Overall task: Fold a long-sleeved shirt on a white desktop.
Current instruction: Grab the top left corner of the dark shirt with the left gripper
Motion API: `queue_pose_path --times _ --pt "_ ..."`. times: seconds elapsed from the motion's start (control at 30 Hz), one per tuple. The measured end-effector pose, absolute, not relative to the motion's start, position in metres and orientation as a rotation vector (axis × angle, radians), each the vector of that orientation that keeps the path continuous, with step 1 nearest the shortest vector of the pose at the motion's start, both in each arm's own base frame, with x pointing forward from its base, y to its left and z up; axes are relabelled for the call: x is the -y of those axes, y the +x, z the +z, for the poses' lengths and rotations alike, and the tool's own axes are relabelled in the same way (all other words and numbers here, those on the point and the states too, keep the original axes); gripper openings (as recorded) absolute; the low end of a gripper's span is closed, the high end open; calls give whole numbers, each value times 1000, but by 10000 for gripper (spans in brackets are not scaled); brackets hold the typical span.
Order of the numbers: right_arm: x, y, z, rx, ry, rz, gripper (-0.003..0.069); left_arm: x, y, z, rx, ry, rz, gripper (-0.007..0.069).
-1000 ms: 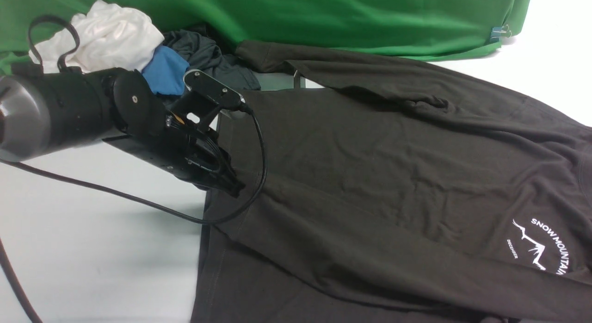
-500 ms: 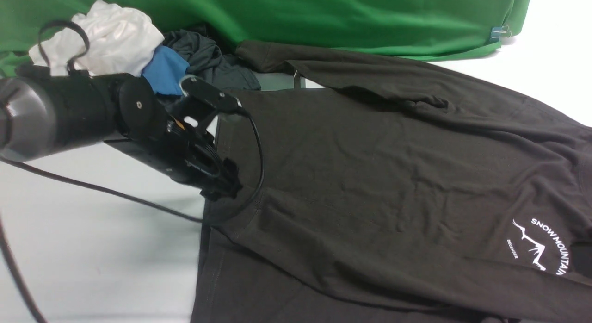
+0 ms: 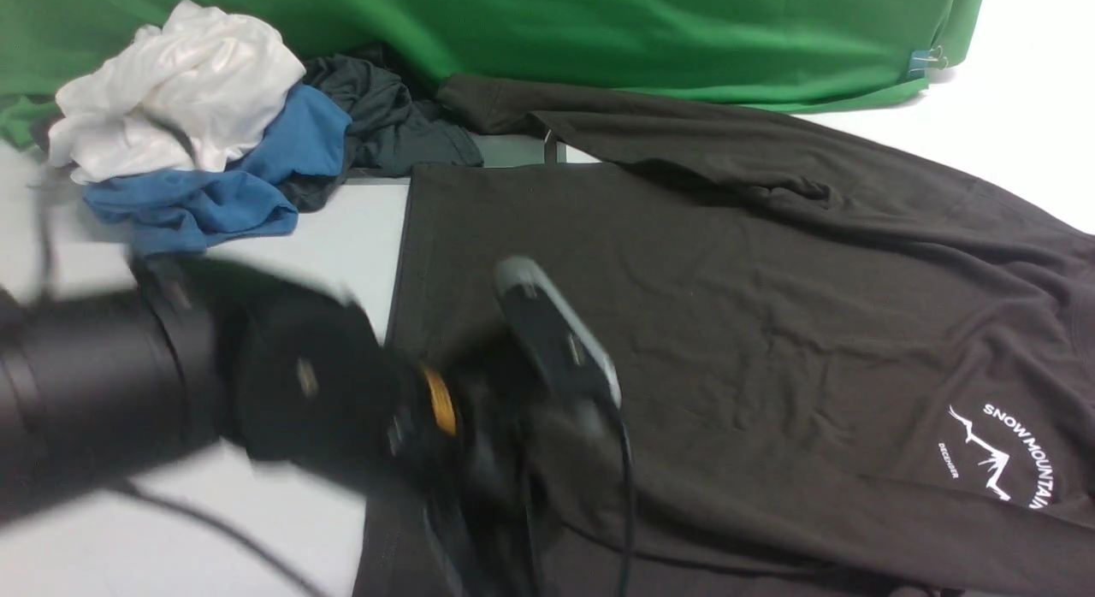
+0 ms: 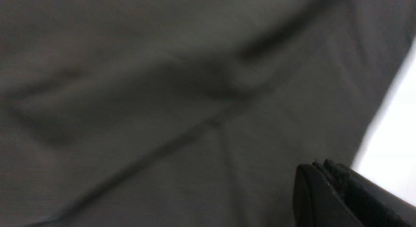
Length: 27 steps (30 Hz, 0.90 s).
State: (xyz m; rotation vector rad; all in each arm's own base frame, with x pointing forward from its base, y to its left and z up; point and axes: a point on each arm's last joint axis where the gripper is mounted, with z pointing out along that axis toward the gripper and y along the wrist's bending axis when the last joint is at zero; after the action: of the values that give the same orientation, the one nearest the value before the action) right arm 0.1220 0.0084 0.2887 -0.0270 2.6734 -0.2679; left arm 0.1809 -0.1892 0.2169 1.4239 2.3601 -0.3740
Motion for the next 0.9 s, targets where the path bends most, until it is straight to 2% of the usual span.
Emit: queue_pose_path --times 0.07,0.13,0.2,0.27,0.33,0.43,0.57,0.8,0.9 --pt "2 125 271 -2713 111 -253 241 192 172 210 -2350 1463 -375 20" --pt "17 132 243 -2779 332 -167 267 194 169 207 -2334 1462 -374 20" --pt "24 134 236 -2794 426 -136 294 195 170 207 -2325 1455 -373 20" --pt "42 140 222 -2773 660 -24 400 195 171 208 -2313 1443 -373 20" --pt "54 145 218 -2713 800 47 489 196 171 208 -2316 1437 -378 20" --pt "65 149 209 -2698 910 99 573 196 170 208 -2329 1424 -396 20" --pt "67 150 192 -2749 968 136 576 196 169 208 -2337 1423 -404 20" --pt "70 156 177 -2709 1002 141 568 196 169 208 -2341 1417 -411 20" --pt "73 161 169 -2726 1005 140 534 197 169 208 -2342 1412 -415 20"
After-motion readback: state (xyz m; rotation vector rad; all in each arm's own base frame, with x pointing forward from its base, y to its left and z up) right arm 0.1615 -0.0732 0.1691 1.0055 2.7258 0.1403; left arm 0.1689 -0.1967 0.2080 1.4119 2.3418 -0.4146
